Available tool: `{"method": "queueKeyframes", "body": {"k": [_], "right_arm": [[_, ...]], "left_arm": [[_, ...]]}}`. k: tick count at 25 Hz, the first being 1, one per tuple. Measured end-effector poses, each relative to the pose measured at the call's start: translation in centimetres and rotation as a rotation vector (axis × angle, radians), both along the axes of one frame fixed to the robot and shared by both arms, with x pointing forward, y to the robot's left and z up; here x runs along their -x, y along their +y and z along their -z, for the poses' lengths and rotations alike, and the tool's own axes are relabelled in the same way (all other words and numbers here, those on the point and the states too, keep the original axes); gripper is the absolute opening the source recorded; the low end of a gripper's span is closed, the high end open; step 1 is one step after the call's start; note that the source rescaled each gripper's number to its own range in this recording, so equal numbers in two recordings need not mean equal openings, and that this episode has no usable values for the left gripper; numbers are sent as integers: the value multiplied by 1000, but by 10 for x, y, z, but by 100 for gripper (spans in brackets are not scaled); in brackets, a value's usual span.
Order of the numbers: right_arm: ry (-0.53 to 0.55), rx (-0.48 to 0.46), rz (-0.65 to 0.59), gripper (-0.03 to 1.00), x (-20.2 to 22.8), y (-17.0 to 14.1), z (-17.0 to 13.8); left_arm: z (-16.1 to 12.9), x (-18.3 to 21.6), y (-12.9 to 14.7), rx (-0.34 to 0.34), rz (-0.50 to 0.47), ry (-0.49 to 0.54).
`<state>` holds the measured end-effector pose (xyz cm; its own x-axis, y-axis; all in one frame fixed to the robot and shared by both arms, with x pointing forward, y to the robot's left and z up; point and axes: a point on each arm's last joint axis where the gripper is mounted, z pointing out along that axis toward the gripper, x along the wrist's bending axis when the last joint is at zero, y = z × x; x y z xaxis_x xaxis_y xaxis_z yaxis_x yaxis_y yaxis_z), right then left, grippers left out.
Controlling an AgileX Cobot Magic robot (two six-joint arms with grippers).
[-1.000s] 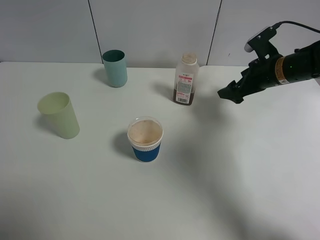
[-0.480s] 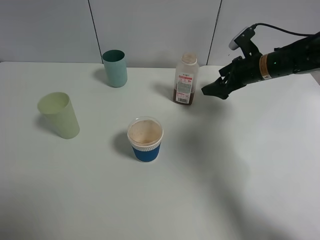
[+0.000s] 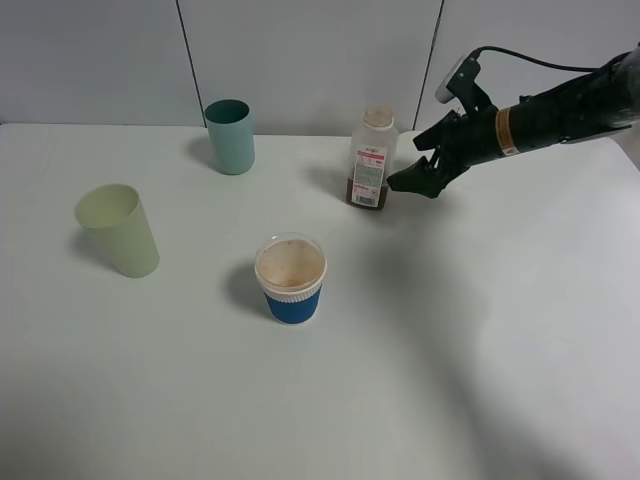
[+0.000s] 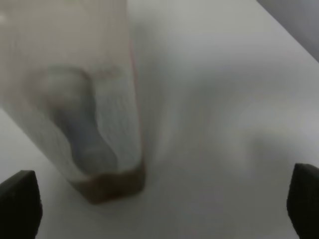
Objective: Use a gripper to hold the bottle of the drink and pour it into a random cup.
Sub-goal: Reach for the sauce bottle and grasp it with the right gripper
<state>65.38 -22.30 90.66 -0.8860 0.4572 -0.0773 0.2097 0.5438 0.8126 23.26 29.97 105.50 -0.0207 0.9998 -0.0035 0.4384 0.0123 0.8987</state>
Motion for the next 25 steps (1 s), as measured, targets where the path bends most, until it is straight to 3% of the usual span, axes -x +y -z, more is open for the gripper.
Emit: {"method": "queueKeyframes", "body": {"k": [12,25], "right_arm": [[-21,-28,-96,100,-12,32,5],[16,-29,-173,100,-10,54,31]], "left_arm": [[0,0,0,1,1,0],[0,0,0,0,0,0]]}}
